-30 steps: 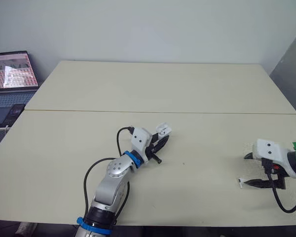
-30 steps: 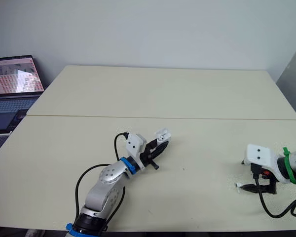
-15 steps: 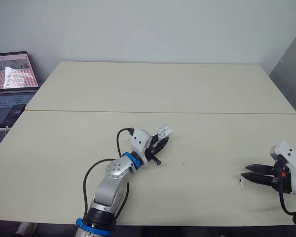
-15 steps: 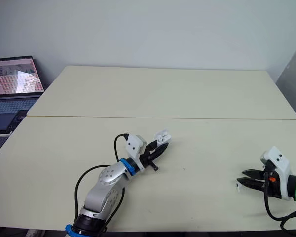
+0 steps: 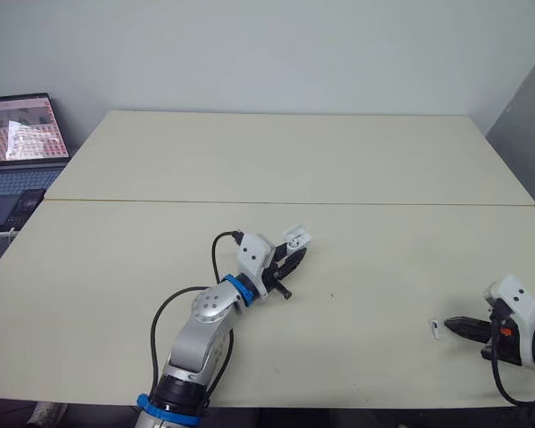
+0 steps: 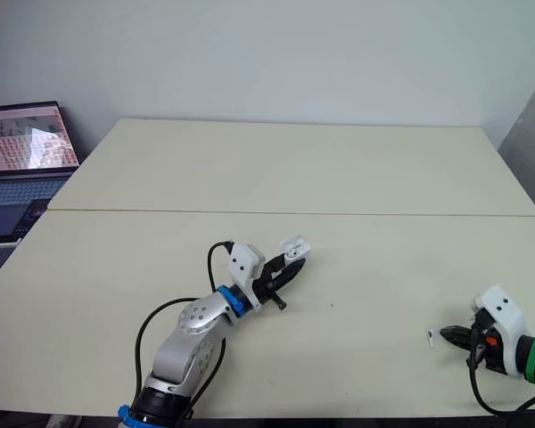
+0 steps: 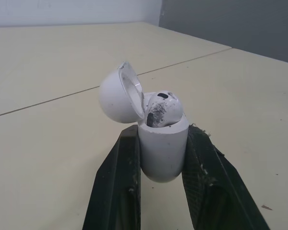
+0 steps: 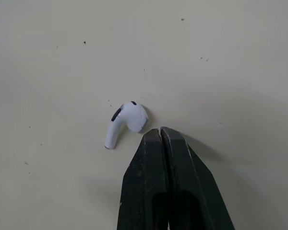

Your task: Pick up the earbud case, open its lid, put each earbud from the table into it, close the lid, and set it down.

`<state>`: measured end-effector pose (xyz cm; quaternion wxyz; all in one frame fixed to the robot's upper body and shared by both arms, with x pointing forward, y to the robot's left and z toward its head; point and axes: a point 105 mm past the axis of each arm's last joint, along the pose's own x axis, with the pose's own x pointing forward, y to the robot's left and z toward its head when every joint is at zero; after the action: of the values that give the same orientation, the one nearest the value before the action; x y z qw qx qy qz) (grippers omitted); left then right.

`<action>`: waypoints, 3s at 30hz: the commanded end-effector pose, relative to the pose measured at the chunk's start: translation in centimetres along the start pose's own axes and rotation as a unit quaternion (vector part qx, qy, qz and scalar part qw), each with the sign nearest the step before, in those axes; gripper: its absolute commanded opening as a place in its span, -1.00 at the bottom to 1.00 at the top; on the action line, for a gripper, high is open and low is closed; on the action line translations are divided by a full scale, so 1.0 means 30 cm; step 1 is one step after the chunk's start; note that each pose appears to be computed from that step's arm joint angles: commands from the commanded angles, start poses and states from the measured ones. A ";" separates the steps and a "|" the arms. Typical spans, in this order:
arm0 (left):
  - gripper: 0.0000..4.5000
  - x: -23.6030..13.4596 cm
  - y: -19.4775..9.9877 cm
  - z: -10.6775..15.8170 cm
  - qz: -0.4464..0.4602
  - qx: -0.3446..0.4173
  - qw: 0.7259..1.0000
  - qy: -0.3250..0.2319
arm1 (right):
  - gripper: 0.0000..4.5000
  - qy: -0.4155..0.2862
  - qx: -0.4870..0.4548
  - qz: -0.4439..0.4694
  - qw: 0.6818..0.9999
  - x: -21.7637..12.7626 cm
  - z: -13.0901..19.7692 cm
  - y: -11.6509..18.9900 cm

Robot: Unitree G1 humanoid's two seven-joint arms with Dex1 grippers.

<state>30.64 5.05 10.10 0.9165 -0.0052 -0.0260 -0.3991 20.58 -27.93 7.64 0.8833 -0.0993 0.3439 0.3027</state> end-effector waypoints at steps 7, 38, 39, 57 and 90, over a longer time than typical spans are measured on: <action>-0.66 0.007 -0.008 0.050 -0.007 0.017 1.000 -0.023 | -0.98 -0.003 -0.003 -0.002 1.000 0.017 -0.006 -0.011; -0.66 0.008 -0.003 0.044 -0.004 0.013 1.000 -0.021 | -0.98 -0.059 0.003 0.096 0.994 -0.007 0.087 0.111; -0.66 0.007 -0.003 0.044 -0.004 0.013 1.000 -0.021 | -0.98 -0.061 0.002 0.107 0.992 -0.010 0.093 0.125; -0.66 0.006 -0.001 0.042 -0.005 0.012 1.000 -0.021 | -0.98 -0.015 0.012 0.112 0.993 0.070 0.058 0.231; -0.66 0.003 -0.003 0.038 -0.005 0.007 1.000 -0.020 | -0.98 0.014 0.028 0.020 0.999 0.035 0.023 0.082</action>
<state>30.66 5.09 10.13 0.9163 -0.0058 -0.0260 -0.3995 19.81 -24.23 7.22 0.8693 -0.0549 0.3656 0.3280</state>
